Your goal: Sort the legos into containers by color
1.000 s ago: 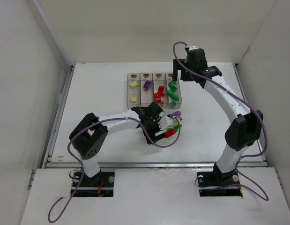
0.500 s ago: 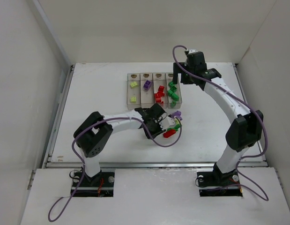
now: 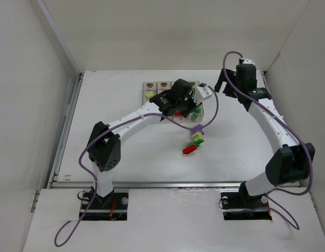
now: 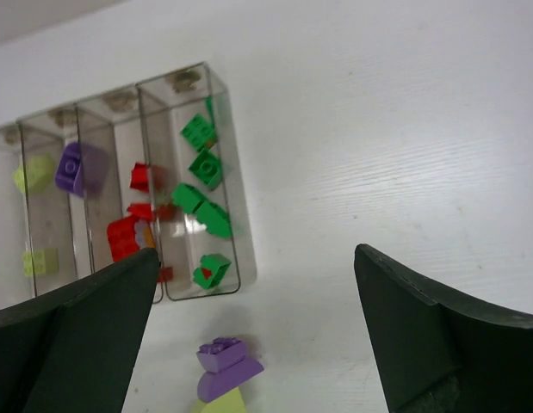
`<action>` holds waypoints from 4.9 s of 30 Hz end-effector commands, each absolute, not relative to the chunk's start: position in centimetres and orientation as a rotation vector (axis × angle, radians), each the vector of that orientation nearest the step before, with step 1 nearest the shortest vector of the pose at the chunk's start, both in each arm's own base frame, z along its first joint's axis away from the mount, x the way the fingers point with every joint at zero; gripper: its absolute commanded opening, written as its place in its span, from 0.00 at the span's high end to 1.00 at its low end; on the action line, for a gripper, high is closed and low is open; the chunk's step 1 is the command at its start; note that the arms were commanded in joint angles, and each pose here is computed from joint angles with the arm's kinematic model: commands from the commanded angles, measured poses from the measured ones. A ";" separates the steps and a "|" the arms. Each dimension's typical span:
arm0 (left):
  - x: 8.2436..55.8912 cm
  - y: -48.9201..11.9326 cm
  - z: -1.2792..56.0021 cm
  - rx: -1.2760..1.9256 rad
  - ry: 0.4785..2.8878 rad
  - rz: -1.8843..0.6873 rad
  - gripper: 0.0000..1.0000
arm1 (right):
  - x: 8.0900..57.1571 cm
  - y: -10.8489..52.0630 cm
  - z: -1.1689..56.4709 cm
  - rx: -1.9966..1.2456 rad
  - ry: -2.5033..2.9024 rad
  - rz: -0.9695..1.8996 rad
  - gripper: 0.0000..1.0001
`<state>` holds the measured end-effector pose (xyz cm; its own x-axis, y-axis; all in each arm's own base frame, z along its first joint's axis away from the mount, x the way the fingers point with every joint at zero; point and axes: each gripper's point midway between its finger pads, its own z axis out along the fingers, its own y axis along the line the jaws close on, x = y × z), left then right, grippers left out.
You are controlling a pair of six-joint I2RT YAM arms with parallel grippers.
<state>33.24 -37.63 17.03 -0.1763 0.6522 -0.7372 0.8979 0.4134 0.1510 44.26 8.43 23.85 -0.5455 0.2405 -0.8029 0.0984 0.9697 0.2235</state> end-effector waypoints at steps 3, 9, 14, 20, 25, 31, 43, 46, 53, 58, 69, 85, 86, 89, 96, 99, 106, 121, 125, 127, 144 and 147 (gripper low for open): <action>42.0 -41.7 18.5 1.034 1.829 -0.385 1.00 | 44.7 4.5 29.2 0.434 1.902 0.205 0.00; 47.3 -43.8 18.2 0.906 1.743 -0.349 1.00 | 44.7 3.0 29.3 0.452 1.887 0.178 0.00; 48.7 -44.0 18.5 0.848 1.707 -0.315 0.72 | 45.0 2.4 29.1 0.422 1.895 0.161 0.00; 47.8 -44.5 17.7 0.903 1.723 -0.364 0.11 | 44.8 2.4 28.5 0.376 1.932 0.136 0.00; 47.2 -42.7 19.5 0.891 1.746 -0.337 0.00 | 44.2 3.0 28.6 0.344 1.951 0.163 0.00; 44.2 -38.5 24.2 0.921 1.772 -0.249 0.00 | 41.9 2.7 25.7 0.343 2.073 0.128 0.00; 30.4 -23.7 15.9 1.219 1.965 -0.229 0.01 | 36.2 12.5 19.0 -0.072 2.329 0.352 0.00; 29.0 -24.3 15.6 1.197 1.967 -0.291 0.01 | 35.2 16.1 16.8 -0.182 2.384 0.570 0.00; 28.5 -24.4 16.4 1.073 1.956 -0.335 0.03 | 34.0 18.6 11.5 -0.310 2.542 0.695 0.00; 28.4 -23.0 16.0 1.046 1.972 -0.312 0.03 | 35.3 18.1 9.1 -0.284 2.583 0.626 0.00; 28.6 -22.8 16.0 1.026 1.982 -0.296 0.03 | 34.8 19.3 5.7 -0.453 2.630 0.640 0.22; 28.3 -22.8 16.2 1.030 1.980 -0.306 0.03 | 35.1 20.6 6.8 -0.559 2.538 0.730 1.00; 28.3 -22.8 16.2 1.030 1.980 -0.306 0.03 | 35.0 20.8 7.5 -0.583 2.512 0.753 1.00; 28.3 -22.7 16.5 1.035 1.967 -0.302 0.03 | 34.3 21.3 9.7 -0.666 2.434 0.773 1.00; 28.2 -22.8 16.5 1.050 1.959 -0.309 0.03 | 33.5 22.6 14.2 -0.742 2.298 0.888 1.00; 28.5 -23.2 17.5 1.053 1.931 -0.317 0.04 | 32.4 23.7 17.3 -0.821 2.170 0.988 1.00; 29.1 -24.5 22.3 1.084 1.793 -0.379 0.09 | 30.7 26.3 26.7 -1.010 1.787 1.146 1.00; 27.9 -26.2 32.6 0.939 1.490 -0.615 0.13 | 34.8 27.7 33.6 -0.531 1.884 1.108 1.00; 30.3 -24.9 35.0 0.765 1.460 -0.462 0.19 | 36.6 27.1 34.4 -0.019 1.981 1.208 1.00; 31.2 -24.0 35.4 0.753 1.430 -0.357 0.18 | 36.2 27.9 35.7 0.073 1.949 1.231 1.00; 29.4 -28.0 35.9 1.134 1.155 -0.365 0.44 | 35.2 30.4 37.6 0.094 1.886 1.170 1.00; 29.3 -28.2 36.2 1.130 1.147 -0.378 0.46 | 35.2 30.9 37.0 0.088 1.901 1.172 1.00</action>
<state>30.01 -27.54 32.00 0.3257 0.3593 -0.8745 0.7641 0.4447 0.4673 35.45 30.68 32.76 -0.6812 0.4174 -0.6015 -0.2867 0.6039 0.7437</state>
